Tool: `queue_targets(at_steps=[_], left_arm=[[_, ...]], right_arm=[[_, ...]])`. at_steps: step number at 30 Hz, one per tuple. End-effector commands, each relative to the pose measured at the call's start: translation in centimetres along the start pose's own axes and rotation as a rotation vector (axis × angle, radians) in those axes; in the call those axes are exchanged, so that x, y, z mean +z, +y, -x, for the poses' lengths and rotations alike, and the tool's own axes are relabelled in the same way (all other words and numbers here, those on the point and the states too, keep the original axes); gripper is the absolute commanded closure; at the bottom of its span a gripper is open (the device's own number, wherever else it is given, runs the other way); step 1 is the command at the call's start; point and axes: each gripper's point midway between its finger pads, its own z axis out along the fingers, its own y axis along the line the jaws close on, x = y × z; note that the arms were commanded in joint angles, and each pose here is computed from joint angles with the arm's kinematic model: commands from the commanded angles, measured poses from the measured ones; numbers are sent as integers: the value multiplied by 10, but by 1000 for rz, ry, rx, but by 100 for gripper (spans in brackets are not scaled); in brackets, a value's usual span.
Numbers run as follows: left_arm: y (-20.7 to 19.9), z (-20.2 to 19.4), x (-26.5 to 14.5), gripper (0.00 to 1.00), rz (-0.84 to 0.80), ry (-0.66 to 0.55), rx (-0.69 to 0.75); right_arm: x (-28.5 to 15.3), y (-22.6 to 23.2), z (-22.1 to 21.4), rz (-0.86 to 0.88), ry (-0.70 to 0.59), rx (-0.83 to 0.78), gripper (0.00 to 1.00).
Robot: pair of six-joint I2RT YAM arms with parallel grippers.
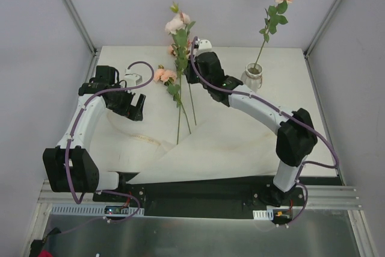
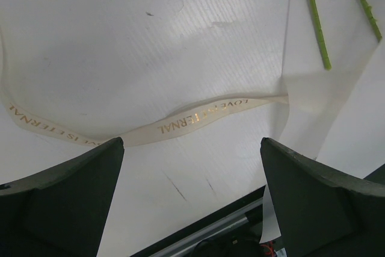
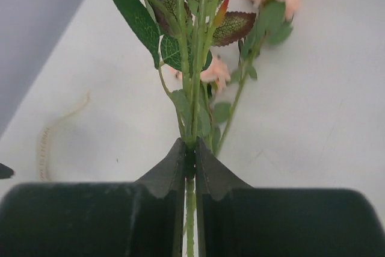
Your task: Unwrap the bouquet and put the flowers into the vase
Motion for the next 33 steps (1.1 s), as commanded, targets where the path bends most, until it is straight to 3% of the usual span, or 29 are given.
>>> queue_targets(at_steps=[1, 9, 15, 24, 33], left_arm=[[0, 3, -4, 3, -4, -17, -2], [6, 7, -8, 3, -14, -44, -59], [9, 13, -11, 3, -20, -60, -90], [9, 18, -10, 3, -33, -67, -105], [12, 26, -13, 3, -23, -80, -105]], right_arm=[[-70, 33, 155, 88, -468, -113, 99], [-184, 20, 291, 47, -900, -255, 99], [-232, -27, 315, -88, -1095, -418, 99], [-253, -94, 306, -213, -1099, -412, 99], [-231, -133, 276, -265, -1047, -390, 99]])
